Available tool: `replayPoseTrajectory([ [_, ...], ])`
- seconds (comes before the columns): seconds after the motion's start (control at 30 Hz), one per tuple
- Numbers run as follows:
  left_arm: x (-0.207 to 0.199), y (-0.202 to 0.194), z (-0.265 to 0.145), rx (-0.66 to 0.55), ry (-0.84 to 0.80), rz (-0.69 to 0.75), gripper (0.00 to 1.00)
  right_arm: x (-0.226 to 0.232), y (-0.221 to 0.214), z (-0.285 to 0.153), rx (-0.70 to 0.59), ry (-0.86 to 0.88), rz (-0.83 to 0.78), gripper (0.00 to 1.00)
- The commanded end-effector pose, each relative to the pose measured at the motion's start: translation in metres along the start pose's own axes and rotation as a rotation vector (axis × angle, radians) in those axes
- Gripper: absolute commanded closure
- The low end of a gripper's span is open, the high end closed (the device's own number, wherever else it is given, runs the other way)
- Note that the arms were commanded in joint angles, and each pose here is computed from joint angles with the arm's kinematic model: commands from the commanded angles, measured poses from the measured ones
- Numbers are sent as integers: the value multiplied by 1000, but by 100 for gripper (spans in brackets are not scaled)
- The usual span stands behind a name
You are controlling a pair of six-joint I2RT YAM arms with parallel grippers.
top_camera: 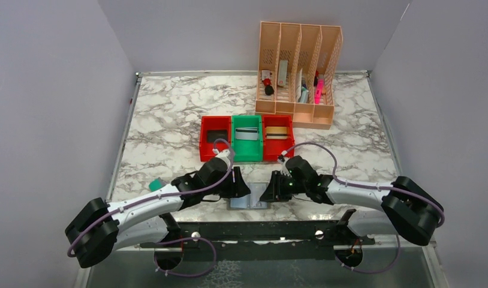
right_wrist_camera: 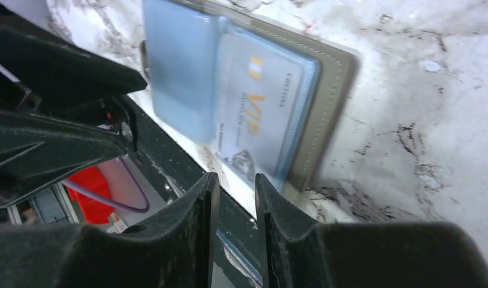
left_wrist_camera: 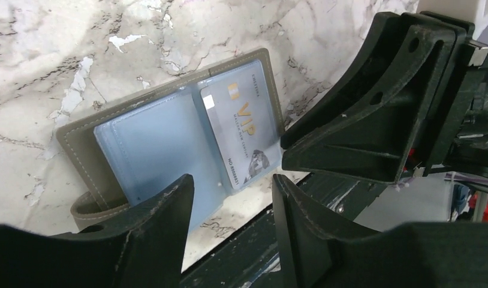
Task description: Take the credit cards out of the card holder
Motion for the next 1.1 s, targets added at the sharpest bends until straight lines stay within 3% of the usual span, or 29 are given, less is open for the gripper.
replayPoseTrajectory([
  [0.0, -12, 6, 6, 26, -75, 26, 47, 1, 5, 8, -29, -30, 8, 67],
  [0.33, -18, 9, 19, 89, -82, 49, 54, 1, 13, 14, -65, -77, 4, 70],
  [0.77, 4, -10, 38, 161, 21, 41, 61, -14, 9, 21, -36, -206, 55, 70],
  [1.07, 16, -22, 44, 180, 91, 38, 74, 2, 20, 14, -88, -177, 31, 70],
])
Point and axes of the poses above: each gripper's point midway between its finger pads, its own z axis out along the fingers, its own x axis along the line the jaws close on, y = z × x, the point moved 10 cm from there along -z, back along the fingers, and after that the axes turned 2 degrees about z, right-handed, at the moved point
